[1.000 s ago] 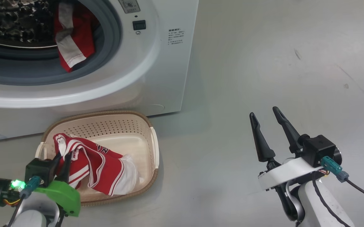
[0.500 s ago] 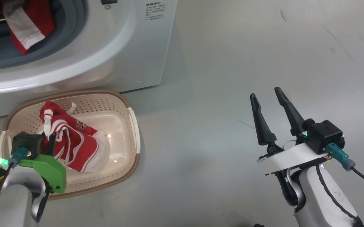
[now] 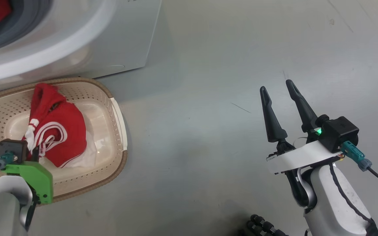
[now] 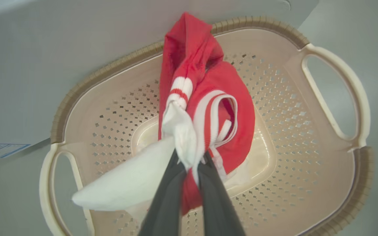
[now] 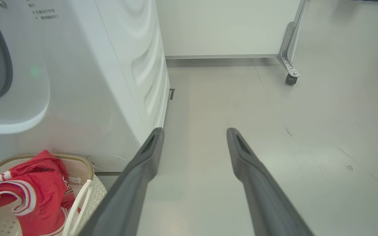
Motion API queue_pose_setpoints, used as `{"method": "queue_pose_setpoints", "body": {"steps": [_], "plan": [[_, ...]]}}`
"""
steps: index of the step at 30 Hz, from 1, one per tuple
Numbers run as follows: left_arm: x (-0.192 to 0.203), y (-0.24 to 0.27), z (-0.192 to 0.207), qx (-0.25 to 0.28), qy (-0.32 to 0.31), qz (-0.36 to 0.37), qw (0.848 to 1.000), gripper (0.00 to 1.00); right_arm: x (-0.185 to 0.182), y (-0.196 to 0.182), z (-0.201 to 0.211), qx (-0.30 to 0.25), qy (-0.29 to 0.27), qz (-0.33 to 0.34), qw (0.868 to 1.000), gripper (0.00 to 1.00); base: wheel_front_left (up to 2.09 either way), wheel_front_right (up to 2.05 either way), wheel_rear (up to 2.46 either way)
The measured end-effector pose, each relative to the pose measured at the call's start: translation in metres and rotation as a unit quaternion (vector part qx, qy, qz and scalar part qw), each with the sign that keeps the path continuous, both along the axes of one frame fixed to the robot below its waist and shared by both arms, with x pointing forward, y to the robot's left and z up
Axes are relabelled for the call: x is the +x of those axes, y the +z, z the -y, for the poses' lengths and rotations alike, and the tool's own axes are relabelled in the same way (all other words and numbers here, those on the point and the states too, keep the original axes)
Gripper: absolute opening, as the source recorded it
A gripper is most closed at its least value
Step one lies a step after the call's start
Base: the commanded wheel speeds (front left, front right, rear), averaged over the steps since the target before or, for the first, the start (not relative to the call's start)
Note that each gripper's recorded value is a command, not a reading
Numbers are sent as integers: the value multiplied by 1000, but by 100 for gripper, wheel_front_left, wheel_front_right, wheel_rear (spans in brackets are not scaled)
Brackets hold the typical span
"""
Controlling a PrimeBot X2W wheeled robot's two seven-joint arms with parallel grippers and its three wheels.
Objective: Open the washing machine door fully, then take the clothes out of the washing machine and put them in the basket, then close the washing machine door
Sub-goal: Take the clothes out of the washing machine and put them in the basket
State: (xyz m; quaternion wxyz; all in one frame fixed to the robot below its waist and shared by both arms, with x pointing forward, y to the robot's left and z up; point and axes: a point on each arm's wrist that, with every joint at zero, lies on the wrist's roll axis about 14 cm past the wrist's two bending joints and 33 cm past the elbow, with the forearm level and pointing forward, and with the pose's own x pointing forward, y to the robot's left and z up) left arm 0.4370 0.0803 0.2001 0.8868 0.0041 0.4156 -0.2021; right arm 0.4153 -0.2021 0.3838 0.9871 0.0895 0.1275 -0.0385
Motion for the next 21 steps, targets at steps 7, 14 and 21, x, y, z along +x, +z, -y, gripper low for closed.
{"method": "queue_pose_setpoints", "body": {"steps": [7, 14, 21], "plan": [[0, -6, -1, 3, 12, -8, 1000, 100, 2, -3, 1, 0, -2, -2, 1000, 100, 0, 0, 0], [-5, -4, -5, 7, 21, -10, 1000, 100, 8, 2, -7, 6, 10, 8, 1000, 100, 0, 0, 0], [12, 23, 4, -17, 34, 44, 998, 100, 11, 13, -10, 6, 15, 24, 1000, 100, 0, 0, 0]]}}
